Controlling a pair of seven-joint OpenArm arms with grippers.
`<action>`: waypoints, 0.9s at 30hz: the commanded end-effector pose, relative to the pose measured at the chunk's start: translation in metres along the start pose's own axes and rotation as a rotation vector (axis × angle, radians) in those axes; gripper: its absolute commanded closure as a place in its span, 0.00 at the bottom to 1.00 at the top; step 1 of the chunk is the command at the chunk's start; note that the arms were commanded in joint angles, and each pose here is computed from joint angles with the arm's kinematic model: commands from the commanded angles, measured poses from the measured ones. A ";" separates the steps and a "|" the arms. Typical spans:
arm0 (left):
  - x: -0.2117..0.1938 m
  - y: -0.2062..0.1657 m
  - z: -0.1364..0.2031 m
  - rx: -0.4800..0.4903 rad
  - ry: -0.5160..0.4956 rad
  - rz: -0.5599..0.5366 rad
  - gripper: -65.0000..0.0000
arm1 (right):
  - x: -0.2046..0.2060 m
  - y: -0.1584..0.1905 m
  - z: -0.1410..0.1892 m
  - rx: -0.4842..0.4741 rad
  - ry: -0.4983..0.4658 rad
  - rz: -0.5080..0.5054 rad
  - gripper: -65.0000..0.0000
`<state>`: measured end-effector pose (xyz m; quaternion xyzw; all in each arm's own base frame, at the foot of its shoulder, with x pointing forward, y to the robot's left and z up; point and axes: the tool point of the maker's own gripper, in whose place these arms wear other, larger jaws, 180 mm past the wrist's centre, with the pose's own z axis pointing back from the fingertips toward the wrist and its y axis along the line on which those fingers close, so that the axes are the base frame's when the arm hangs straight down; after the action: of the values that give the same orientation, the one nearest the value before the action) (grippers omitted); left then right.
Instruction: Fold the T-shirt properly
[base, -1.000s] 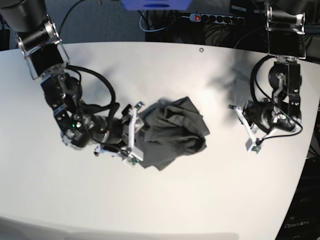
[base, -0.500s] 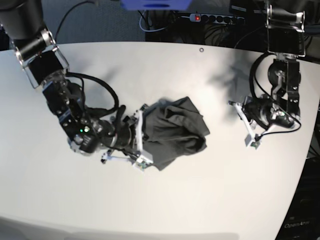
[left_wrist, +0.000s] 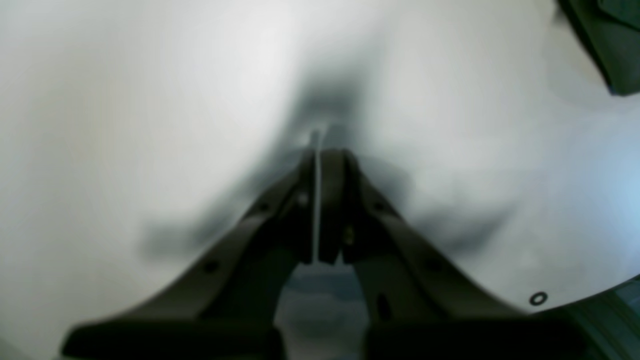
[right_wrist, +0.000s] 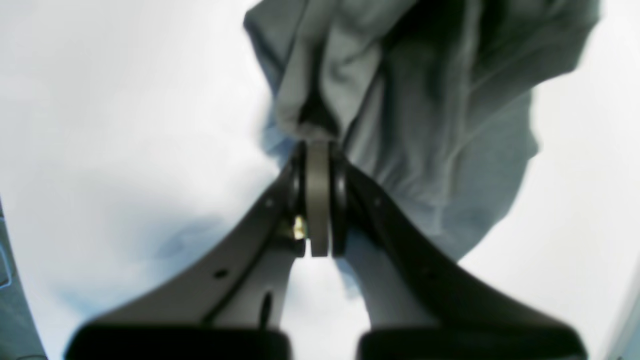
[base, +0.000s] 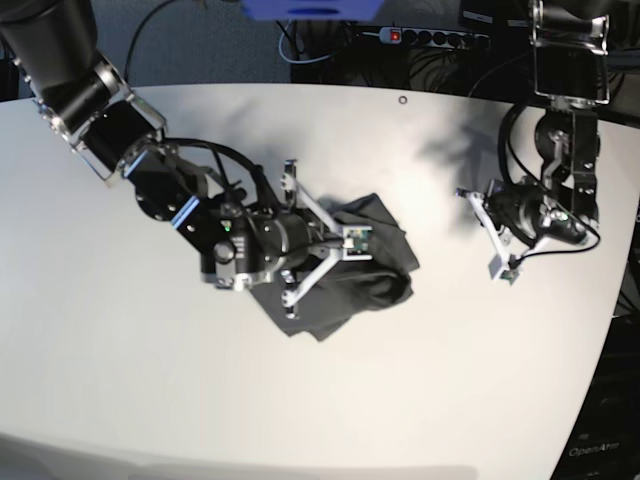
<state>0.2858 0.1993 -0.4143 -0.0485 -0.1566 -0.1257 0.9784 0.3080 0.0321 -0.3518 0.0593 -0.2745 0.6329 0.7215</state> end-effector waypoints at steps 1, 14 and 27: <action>0.014 0.007 0.008 0.016 -0.041 -0.011 0.97 | 0.010 -0.017 0.009 -0.039 -0.028 0.014 0.99; 0.017 0.007 0.009 0.016 -0.046 -0.009 0.97 | -0.002 -0.090 0.042 -0.206 -0.112 -0.233 1.00; 0.017 0.007 0.009 0.016 -0.046 -0.009 0.97 | 0.007 -0.089 0.023 -0.167 -0.207 -0.332 1.00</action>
<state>0.2889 0.1995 -0.4124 -0.0473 -0.1599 -0.1256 0.9780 0.3734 0.0077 -0.3265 0.1087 -0.3570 0.4709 0.7994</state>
